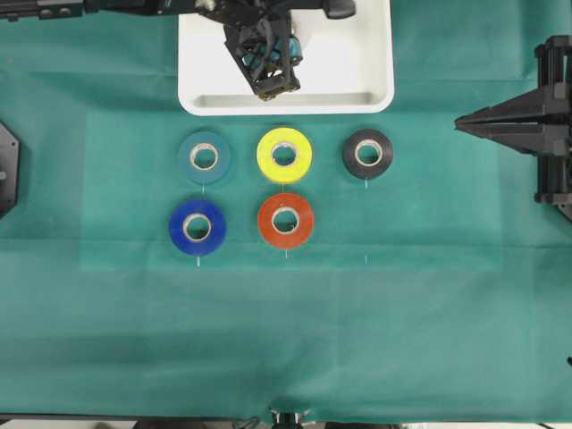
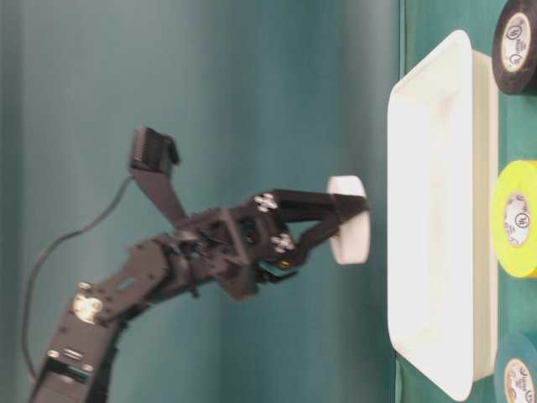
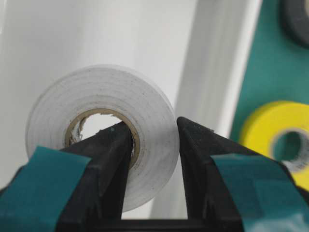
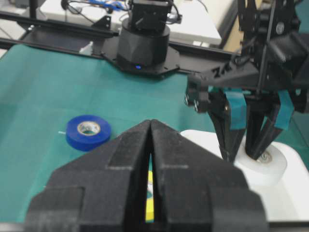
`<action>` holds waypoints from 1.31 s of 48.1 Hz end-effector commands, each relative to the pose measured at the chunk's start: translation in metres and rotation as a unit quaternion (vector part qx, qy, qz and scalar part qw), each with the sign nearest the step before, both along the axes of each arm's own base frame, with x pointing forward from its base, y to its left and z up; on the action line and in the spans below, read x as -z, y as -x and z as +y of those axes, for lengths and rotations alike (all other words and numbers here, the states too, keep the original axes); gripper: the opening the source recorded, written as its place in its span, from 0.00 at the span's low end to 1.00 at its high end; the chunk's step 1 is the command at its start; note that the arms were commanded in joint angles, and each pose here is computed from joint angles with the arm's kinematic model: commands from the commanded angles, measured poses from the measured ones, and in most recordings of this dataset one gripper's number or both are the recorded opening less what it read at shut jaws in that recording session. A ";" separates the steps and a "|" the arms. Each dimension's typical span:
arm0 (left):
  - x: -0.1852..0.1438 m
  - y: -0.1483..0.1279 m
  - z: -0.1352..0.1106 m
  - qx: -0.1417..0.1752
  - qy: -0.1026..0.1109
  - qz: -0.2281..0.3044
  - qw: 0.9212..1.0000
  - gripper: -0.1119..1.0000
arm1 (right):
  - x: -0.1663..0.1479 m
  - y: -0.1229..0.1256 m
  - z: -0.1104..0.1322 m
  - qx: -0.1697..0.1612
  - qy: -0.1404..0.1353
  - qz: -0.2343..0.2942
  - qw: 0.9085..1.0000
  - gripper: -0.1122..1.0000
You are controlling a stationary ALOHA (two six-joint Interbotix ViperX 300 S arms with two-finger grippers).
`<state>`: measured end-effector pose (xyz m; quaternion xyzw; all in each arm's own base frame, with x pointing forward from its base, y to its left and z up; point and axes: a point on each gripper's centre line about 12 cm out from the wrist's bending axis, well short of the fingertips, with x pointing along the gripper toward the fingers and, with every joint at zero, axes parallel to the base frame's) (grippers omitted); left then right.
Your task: Place the tape from the fixed location into the white case.
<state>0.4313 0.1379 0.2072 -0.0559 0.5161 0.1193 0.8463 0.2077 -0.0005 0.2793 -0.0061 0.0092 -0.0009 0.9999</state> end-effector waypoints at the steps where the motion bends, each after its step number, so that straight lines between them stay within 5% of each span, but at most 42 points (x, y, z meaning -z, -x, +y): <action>1: 0.001 0.002 0.008 -0.009 -0.007 -0.016 1.000 0.33 | -0.010 -0.003 0.000 0.000 0.002 -0.013 1.000 0.10; 28: 0.060 -0.001 0.025 -0.022 -0.001 0.001 1.000 0.33 | -0.008 -0.004 -0.002 0.004 0.004 -0.008 1.000 0.10; 60: 0.061 -0.001 0.026 -0.022 -0.004 -0.004 1.000 0.34 | -0.008 -0.004 -0.002 0.005 0.004 -0.008 1.000 0.10; 63: 0.061 -0.002 0.024 -0.020 -0.003 -0.004 1.000 0.45 | -0.008 -0.004 -0.002 0.005 0.004 -0.008 1.000 0.10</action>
